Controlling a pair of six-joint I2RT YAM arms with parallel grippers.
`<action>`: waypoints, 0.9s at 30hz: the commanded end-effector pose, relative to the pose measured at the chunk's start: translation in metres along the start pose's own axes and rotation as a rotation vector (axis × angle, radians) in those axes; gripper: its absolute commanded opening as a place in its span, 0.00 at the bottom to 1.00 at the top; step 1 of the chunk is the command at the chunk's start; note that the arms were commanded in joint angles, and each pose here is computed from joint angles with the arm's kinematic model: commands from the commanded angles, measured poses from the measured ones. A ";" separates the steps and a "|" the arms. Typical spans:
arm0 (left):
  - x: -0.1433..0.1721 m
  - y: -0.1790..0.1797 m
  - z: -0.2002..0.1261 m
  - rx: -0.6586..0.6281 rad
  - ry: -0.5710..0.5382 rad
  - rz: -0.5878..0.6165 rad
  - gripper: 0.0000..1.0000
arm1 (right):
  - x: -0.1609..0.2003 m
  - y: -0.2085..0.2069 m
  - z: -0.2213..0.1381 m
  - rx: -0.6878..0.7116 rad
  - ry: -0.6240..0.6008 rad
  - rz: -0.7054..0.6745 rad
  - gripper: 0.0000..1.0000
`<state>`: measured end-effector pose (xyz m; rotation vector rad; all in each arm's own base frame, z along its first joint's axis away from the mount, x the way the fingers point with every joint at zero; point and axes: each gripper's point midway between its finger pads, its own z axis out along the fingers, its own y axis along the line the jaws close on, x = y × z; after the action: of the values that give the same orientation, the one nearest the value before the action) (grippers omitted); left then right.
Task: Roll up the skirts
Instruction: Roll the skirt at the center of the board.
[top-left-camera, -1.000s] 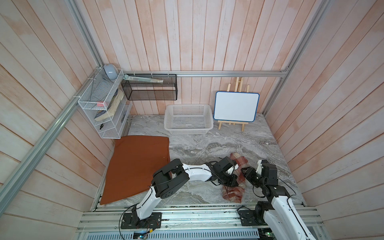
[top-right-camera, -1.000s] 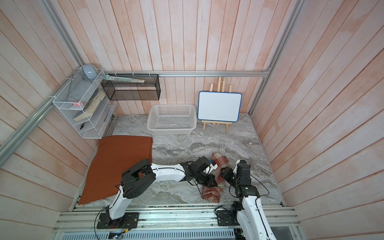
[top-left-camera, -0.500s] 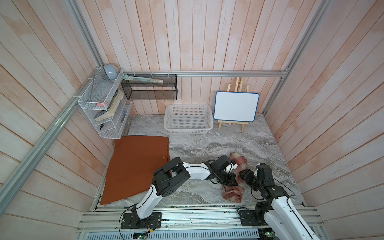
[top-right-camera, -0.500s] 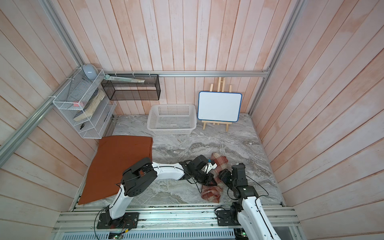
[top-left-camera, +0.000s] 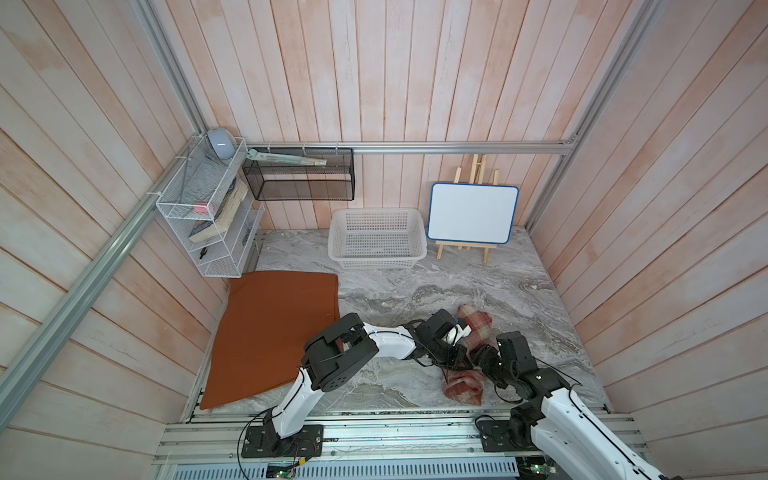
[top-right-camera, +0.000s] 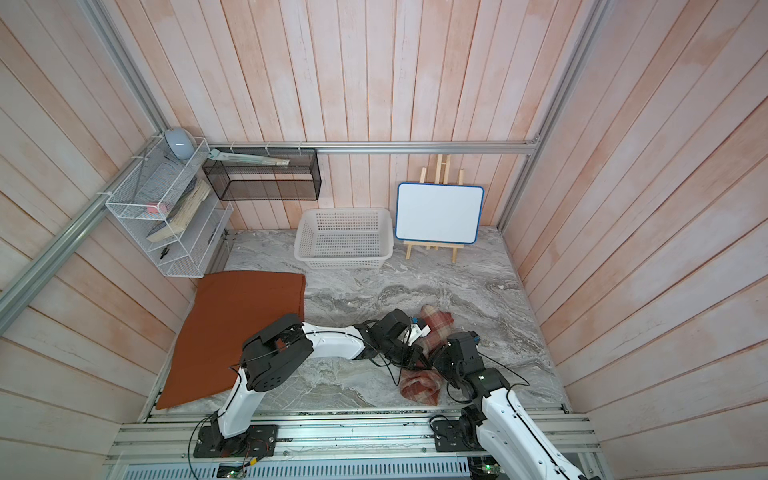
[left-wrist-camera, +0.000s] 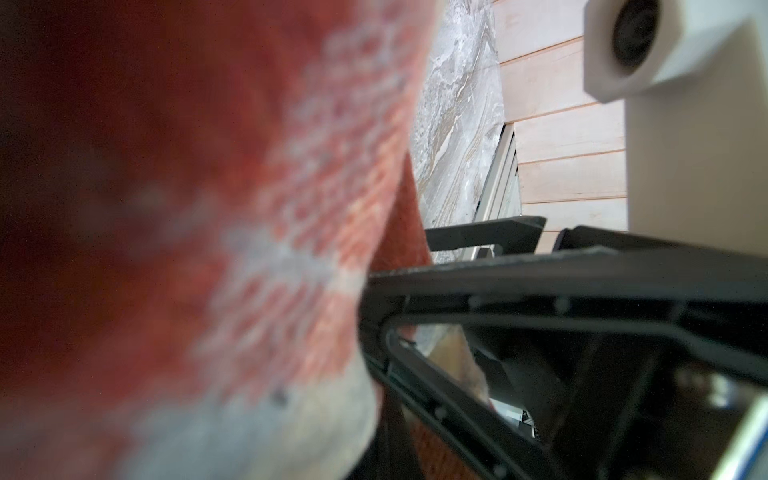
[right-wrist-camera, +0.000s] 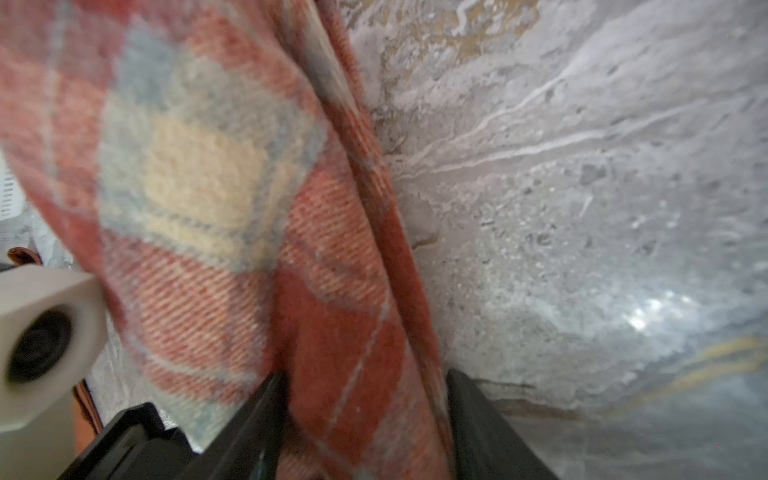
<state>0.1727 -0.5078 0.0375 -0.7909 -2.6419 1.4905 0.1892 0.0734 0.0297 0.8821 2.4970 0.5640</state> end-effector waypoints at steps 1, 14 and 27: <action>0.053 0.110 -0.006 -0.332 0.096 -0.216 0.00 | 0.026 -0.022 0.003 0.093 0.121 -0.018 0.65; 0.043 0.116 -0.024 -0.346 0.070 -0.218 0.00 | 0.049 -0.004 0.018 -0.012 0.259 -0.044 0.23; 0.012 0.132 -0.079 -0.439 -0.042 -0.229 0.08 | 0.052 0.038 0.037 -0.068 0.276 -0.259 0.00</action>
<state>0.2057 -0.4565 0.0390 -0.6462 -2.7440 1.3640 0.2209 0.1371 0.0297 0.5551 2.5872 0.7331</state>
